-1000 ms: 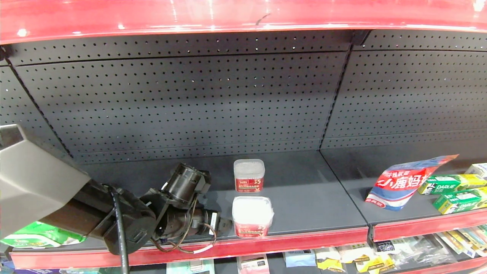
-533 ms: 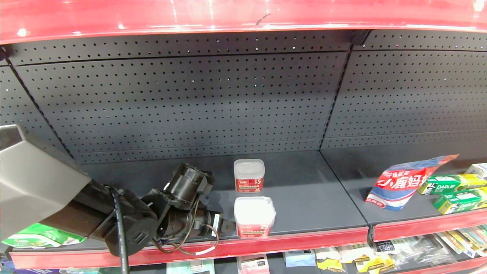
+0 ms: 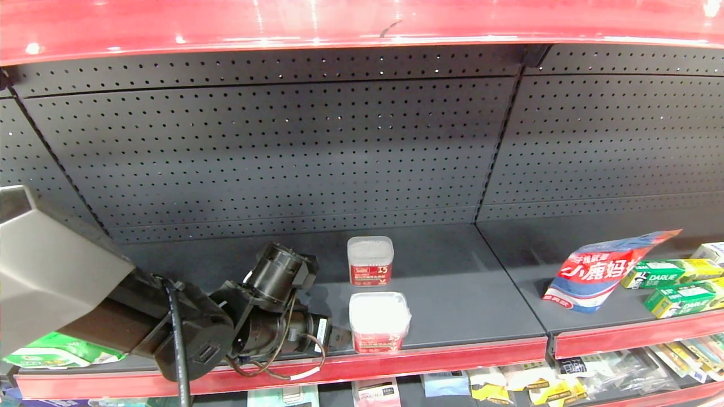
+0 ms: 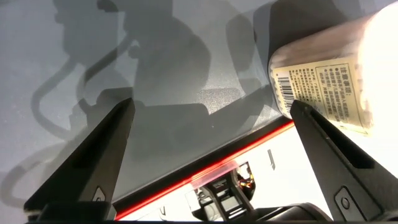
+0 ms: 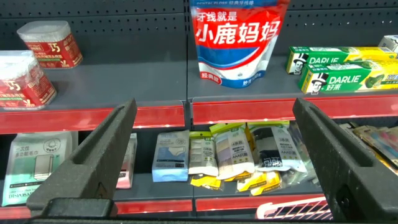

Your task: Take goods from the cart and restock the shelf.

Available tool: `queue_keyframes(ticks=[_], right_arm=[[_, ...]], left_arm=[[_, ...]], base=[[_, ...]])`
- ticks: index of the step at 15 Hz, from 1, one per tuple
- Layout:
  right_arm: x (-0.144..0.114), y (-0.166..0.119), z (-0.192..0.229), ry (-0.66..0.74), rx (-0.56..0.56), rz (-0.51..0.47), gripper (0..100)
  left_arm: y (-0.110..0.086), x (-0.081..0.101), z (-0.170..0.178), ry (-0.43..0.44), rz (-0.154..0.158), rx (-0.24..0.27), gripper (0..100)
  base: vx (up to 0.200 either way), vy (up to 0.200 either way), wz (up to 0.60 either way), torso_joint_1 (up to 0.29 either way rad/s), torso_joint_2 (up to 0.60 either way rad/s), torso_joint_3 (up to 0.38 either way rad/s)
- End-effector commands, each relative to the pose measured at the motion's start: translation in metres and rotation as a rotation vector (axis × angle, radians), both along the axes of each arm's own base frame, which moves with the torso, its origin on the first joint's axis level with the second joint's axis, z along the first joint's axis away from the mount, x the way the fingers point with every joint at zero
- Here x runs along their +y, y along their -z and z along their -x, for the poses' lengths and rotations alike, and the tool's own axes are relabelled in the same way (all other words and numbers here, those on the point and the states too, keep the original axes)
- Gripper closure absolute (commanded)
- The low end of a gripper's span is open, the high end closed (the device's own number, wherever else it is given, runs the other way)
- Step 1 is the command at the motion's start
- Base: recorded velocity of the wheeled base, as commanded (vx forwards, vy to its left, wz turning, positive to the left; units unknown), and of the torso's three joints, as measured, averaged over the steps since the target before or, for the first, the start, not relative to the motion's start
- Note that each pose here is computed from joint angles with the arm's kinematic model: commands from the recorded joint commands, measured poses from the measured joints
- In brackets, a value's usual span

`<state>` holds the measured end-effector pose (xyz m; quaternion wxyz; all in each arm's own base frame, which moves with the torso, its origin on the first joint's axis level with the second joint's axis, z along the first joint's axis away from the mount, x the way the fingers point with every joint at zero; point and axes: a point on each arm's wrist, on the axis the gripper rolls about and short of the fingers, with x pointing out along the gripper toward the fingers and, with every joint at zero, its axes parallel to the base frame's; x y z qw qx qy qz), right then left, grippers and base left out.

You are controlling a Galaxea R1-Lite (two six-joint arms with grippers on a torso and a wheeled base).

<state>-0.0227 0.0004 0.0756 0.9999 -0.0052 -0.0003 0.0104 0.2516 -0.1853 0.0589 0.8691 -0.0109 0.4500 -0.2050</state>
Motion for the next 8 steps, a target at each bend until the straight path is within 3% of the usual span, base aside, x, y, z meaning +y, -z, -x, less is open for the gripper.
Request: queue_keyframes(ticks=[1,8], right_arm=[[0.0000,0.0000,-0.0001,-0.001,0.000,0.000,0],[0.0000,0.0000,-0.0001,-0.001,0.000,0.000,0]], left_arm=[[-0.0003,0.0001,-0.0001,-0.001,0.001,-0.001,0],[-0.0006,-0.0014,0.0006,0.006,0.006,0.001,0]], base=[[0.000,0.000,0.00,0.000,0.00,0.000],[0.000,0.000,0.00,0.000,0.00,0.000]])
